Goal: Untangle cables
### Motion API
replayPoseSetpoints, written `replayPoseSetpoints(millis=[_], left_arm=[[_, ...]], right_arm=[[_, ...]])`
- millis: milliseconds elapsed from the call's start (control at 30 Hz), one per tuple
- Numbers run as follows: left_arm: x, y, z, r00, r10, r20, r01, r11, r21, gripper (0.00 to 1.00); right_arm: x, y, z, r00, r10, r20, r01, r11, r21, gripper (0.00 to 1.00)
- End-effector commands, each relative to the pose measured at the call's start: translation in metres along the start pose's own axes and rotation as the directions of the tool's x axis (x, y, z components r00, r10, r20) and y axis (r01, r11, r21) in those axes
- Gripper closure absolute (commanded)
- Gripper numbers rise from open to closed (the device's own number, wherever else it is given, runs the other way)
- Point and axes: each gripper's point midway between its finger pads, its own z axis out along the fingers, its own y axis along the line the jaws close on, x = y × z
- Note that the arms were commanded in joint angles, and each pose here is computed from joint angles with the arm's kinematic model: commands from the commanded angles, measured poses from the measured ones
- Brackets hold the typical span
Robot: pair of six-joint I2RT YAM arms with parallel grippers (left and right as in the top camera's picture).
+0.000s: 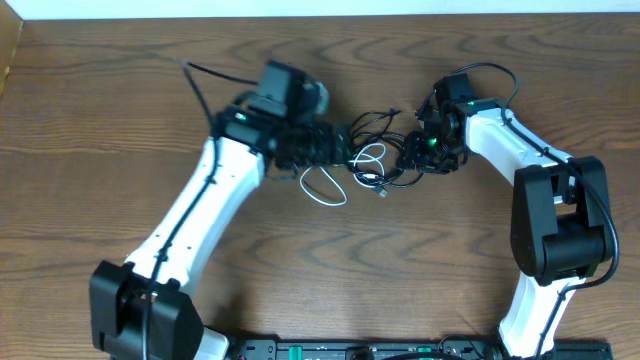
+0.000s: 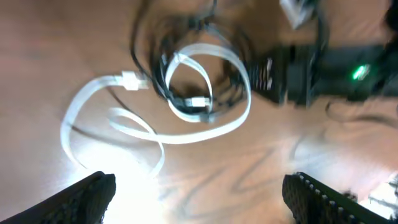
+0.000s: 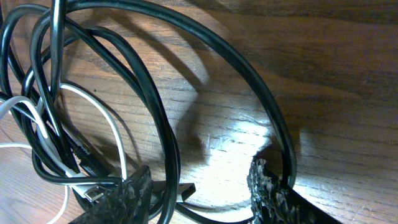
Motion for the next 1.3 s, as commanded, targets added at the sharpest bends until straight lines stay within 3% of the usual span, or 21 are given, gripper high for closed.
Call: replayPoseSetpoints(millis=[0,167,233,400,633,967,1267], left_arm=[[0.024,0.009,0.018,0.996,-0.076,-0.055,0.072,0.996,-0.056,0.12],[0.039,0.01,0.038,0.99,-0.135,-0.046,0.13,0.987,-0.098,0.18],[0.042,0.005,0.049,0.989,-0.148,-0.03,0.145,0.986,-0.086,0.24],[0.036,-0.001,0.079,0.966,-0.226,0.124,0.234,0.971,-0.056,0.27],[0.036,0.026,0.096,0.864,-0.418,0.28,0.45,0.891,-0.059,0.55],[0.041,0.045,0.132,0.779,-0.559,0.285,0.594,0.803,-0.048,0.62],[0.031,0.036,0.162,0.788,-0.564,0.249,0.574,0.818,0.037,0.64]], right_arm=[[0.006,-0.022,0.008,1.0,0.004,-0.02,-0.003,0.997,0.081,0.51],[0.006,-0.022,0.008,1.0,0.004,-0.018,-0.002,0.997,0.081,0.5],[0.005,-0.022,0.008,1.0,0.003,-0.017,-0.001,0.997,0.08,0.5],[0.005,-0.022,0.008,1.0,0.003,-0.016,-0.001,0.997,0.08,0.49],[0.004,-0.021,0.008,1.0,0.001,-0.013,0.0,0.997,0.079,0.49],[0.004,-0.021,0.008,1.0,0.0,-0.01,0.0,0.997,0.078,0.48],[0.004,-0.021,0.008,1.0,0.0,-0.01,0.001,0.997,0.078,0.48]])
